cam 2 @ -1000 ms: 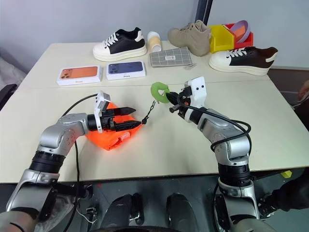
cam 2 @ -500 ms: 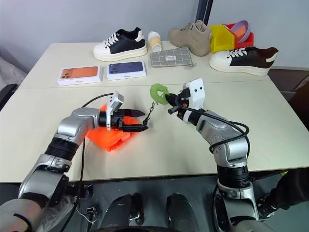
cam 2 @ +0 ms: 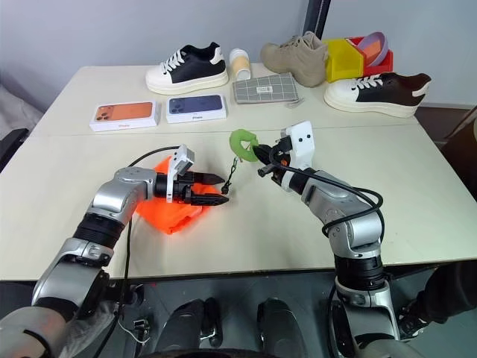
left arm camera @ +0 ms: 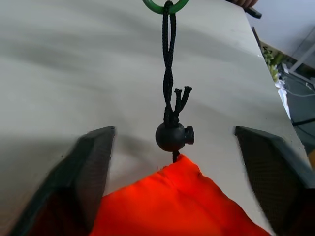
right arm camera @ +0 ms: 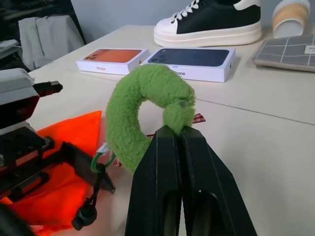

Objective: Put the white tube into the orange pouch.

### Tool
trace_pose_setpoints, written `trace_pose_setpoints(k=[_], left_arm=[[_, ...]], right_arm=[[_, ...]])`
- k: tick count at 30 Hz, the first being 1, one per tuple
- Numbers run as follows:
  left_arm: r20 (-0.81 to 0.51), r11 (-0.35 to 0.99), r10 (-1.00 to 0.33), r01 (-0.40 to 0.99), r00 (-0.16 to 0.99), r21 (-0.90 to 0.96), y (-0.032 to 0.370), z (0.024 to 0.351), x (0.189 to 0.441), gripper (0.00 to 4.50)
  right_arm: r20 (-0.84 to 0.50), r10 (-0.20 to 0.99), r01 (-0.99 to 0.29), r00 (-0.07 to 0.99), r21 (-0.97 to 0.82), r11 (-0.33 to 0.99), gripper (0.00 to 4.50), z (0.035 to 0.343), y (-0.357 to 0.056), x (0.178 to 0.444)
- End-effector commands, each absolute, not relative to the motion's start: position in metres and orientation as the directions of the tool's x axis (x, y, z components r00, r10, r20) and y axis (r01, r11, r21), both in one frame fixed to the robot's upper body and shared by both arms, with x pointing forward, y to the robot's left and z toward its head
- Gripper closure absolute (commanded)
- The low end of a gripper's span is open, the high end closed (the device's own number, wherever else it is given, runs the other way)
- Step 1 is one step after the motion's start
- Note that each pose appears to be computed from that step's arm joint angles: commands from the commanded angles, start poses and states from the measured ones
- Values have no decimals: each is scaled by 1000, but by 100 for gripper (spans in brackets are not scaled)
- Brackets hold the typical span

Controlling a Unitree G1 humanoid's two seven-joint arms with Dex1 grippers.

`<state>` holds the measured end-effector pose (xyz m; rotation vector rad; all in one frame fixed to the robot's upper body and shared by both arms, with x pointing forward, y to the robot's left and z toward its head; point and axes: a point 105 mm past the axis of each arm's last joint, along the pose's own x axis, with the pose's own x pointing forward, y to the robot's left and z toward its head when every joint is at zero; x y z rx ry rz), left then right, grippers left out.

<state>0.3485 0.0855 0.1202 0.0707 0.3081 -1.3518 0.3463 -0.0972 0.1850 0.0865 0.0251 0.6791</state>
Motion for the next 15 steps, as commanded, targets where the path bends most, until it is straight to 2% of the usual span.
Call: trace_pose_setpoints(k=[1,3,5,10,15], left_arm=[[-258,206,-951,972,173,-109,85,125,348,245],[-258,204,-951,972,169,-115,85,124,347,352],[-257,206,-951,972,171,-115,85,125,348,433],[-257,211,-950,972,179,-104,87,126,349,433],[-343,222,-919,974,196,-40,101,116,343,433]], right_arm=[[84,650,-655,755,50,754,450,206,-90,340],[84,650,-654,756,50,754,450,206,-91,339],[84,650,-655,755,50,754,450,206,-90,339],[81,649,-653,757,48,756,450,206,-91,340],[88,594,-599,799,45,799,450,207,-102,347]])
